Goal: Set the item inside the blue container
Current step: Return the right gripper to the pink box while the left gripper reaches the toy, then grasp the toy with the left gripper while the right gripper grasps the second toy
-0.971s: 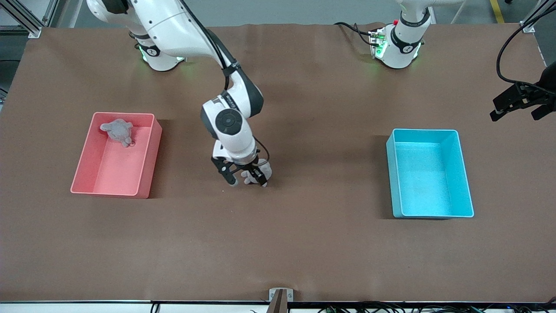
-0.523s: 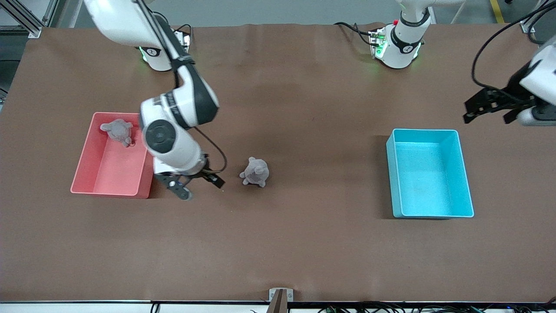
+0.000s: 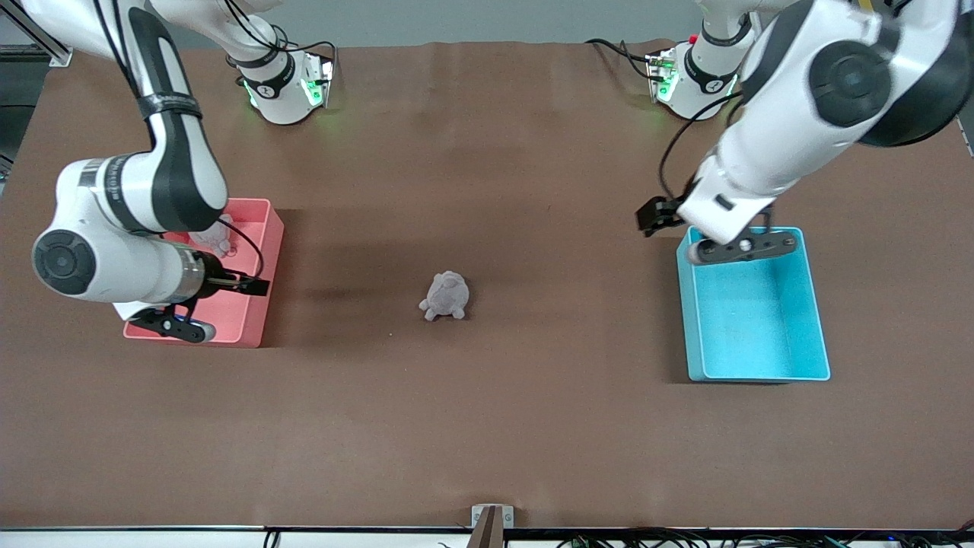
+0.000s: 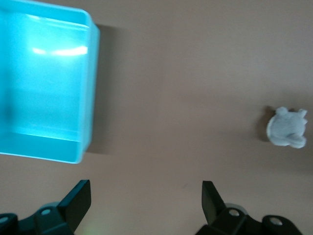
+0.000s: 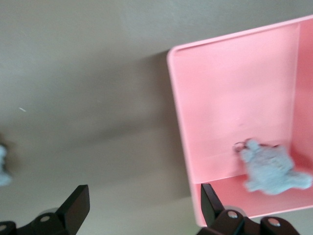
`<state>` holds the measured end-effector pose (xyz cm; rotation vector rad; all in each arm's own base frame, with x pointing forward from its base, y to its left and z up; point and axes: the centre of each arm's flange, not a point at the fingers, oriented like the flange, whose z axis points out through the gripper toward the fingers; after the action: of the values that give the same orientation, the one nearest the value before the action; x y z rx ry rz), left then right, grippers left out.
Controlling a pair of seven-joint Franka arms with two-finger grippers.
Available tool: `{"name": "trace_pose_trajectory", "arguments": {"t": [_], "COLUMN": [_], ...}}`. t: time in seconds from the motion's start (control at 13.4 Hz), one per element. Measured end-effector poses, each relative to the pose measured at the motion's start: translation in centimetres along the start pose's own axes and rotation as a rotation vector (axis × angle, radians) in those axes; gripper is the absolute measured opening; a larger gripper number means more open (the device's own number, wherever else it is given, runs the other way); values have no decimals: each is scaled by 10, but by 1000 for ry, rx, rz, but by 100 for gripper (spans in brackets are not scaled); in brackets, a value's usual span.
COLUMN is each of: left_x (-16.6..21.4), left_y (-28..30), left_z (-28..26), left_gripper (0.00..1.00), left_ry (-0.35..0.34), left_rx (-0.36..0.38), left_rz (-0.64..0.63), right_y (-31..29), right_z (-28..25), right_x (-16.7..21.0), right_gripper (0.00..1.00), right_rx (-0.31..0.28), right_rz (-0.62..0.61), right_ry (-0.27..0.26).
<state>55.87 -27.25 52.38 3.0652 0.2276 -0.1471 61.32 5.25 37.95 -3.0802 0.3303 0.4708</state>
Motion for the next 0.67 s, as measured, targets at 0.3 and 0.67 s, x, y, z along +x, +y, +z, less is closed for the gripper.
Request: {"name": "trace_pose_trajectory", "arguments": {"t": [0.3,0.67], "left_x": [-13,-16], "left_y": [93,157], "left_z": [69,153], "left_gripper": [100,100], "left_ry": [32,54], "left_rx": [-94,-208], "left_rz": [-100,-109], "right_y": [84,76], "right_z": [27,60], "right_x": [12,6], "right_gripper": [100,100], "right_rx": [11,-139], "right_rz": [-163,-326], "right_ry": [-63,-134]}}
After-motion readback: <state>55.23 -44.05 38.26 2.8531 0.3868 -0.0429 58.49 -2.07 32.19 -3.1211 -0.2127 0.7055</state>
